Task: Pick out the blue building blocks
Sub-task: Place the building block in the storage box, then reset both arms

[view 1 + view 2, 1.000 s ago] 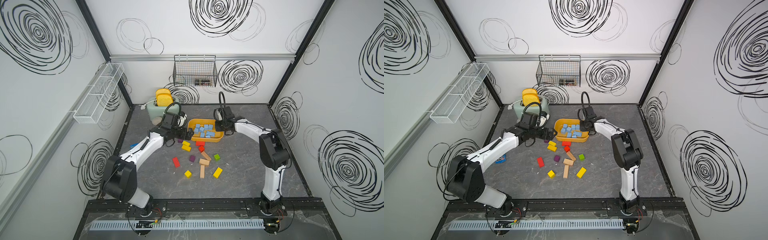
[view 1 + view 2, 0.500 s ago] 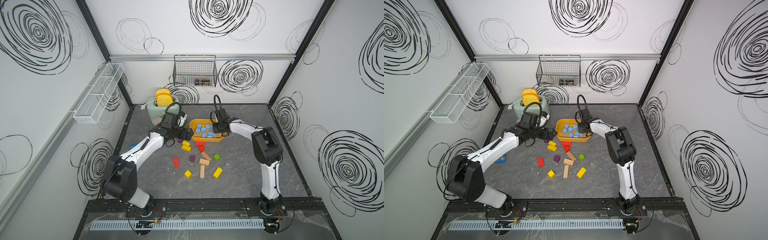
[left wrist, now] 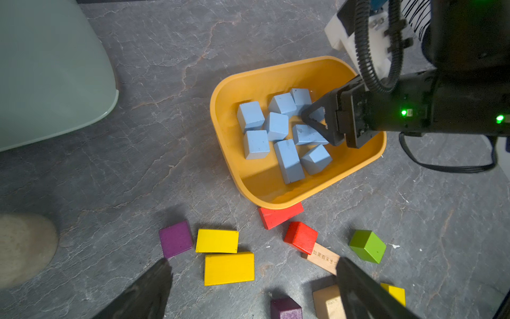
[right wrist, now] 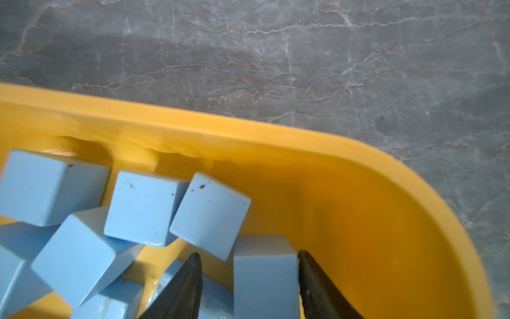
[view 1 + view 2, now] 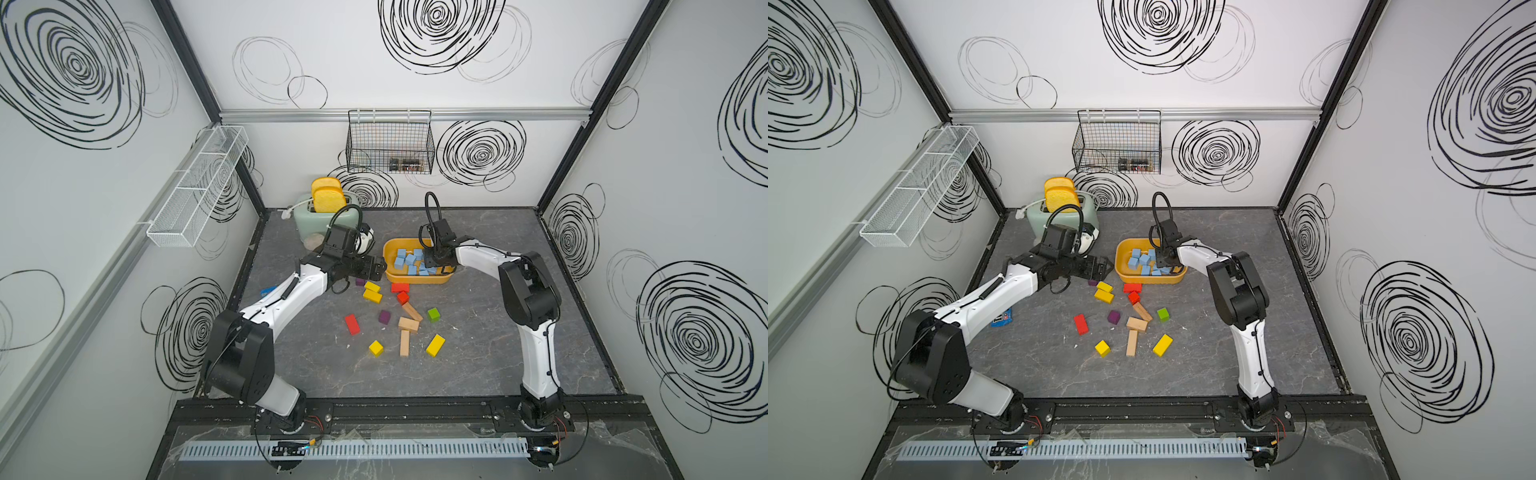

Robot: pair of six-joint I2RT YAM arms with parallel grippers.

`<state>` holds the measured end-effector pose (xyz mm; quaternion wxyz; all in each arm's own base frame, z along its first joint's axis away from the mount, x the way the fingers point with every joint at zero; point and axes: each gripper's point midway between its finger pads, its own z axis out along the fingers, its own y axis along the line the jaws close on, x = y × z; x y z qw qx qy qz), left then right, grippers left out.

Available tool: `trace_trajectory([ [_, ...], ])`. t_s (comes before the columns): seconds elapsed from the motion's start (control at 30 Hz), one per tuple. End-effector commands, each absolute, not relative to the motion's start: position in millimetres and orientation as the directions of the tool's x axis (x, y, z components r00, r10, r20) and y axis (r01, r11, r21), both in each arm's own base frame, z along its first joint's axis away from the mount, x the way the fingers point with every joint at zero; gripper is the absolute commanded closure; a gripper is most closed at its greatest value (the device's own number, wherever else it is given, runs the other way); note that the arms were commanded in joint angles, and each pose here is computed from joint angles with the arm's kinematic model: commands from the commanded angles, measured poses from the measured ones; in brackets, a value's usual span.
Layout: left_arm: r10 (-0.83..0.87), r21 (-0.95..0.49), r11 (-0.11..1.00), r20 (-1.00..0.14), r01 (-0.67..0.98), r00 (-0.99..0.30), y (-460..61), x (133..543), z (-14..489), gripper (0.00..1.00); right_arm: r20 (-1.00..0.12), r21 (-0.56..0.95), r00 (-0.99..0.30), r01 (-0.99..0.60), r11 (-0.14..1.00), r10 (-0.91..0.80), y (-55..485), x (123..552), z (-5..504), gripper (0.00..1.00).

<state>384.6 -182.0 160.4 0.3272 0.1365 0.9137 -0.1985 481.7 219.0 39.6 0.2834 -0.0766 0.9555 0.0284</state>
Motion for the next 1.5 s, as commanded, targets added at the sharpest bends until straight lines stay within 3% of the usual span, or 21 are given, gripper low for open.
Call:
trace_trajectory([
  [0.0,0.126,-0.249,0.886,-0.683,0.392,-0.720,-180.5,390.3,174.4,0.04,-0.582,0.011,-0.805,-0.155,0.988,-0.120,224.7,487.6,60.6,0.40],
  [0.2,0.123,-0.247,0.882,-0.701,0.401,-0.702,-183.9,389.2,188.8,0.04,-0.623,0.034,-0.775,-0.164,0.986,-0.107,230.9,486.5,90.9,0.37],
  [0.47,0.120,-0.216,0.881,-0.759,0.421,-0.640,-189.9,393.2,230.2,0.04,-0.698,0.061,-0.709,-0.196,0.979,-0.099,231.2,478.9,150.3,0.25],
  [0.63,0.109,-0.194,0.882,-0.804,0.430,-0.585,-189.1,386.9,251.4,0.04,-0.758,0.095,-0.647,-0.244,0.965,-0.089,227.7,459.9,191.5,0.10],
  [0.9,0.020,-0.169,0.921,-0.879,0.350,-0.476,-163.0,368.9,268.3,0.04,-0.867,0.100,-0.495,-0.281,0.954,-0.055,201.3,414.9,250.6,0.01],
  [1.03,-0.040,-0.178,0.934,-0.913,0.309,-0.406,-145.4,355.4,271.6,0.04,-0.916,0.147,-0.400,-0.271,0.951,0.028,181.0,385.8,275.2,0.02],
  [1.27,-0.086,-0.176,0.941,-0.950,0.289,-0.299,-123.9,328.1,252.0,0.04,-0.950,0.197,-0.279,-0.186,0.963,0.140,136.9,349.6,275.5,0.02],
  [1.47,-0.155,-0.175,0.982,-0.962,0.071,-0.223,-76.3,318.9,226.4,0.04,-0.971,0.201,-0.155,-0.105,0.974,0.183,90.0,328.8,254.8,0.02],
])
